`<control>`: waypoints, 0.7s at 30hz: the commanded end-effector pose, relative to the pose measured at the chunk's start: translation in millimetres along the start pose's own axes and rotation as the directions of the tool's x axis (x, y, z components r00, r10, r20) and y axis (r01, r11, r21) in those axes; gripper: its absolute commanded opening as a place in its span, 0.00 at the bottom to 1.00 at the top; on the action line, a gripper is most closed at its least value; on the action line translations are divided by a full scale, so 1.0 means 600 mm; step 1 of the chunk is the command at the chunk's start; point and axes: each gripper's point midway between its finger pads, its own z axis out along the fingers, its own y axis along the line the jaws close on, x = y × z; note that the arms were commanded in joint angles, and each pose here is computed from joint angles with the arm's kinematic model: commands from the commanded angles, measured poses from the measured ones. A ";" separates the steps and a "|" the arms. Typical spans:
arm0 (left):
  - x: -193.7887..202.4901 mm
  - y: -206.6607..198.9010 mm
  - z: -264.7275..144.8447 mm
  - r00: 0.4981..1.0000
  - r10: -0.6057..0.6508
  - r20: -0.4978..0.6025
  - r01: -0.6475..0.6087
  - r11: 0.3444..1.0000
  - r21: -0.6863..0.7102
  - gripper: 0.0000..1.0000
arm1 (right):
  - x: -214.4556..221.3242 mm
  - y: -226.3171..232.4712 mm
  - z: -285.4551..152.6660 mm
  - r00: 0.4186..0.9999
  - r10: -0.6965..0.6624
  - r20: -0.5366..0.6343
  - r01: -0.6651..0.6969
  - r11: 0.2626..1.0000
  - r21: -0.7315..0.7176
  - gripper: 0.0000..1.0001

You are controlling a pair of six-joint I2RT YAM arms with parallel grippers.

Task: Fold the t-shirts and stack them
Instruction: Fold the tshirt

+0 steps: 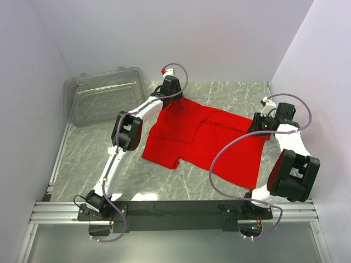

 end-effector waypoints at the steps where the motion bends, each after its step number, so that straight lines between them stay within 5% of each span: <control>1: -0.104 -0.072 -0.048 0.993 -0.009 0.121 -0.003 0.996 0.094 0.42 | -0.023 -0.002 -0.007 0.999 -0.018 0.039 0.018 1.000 -0.004 0.35; 21: -0.064 -0.077 -0.040 0.998 -0.018 0.065 0.010 0.992 0.124 0.30 | -0.022 -0.004 -0.008 0.999 -0.018 0.039 0.019 1.000 -0.003 0.35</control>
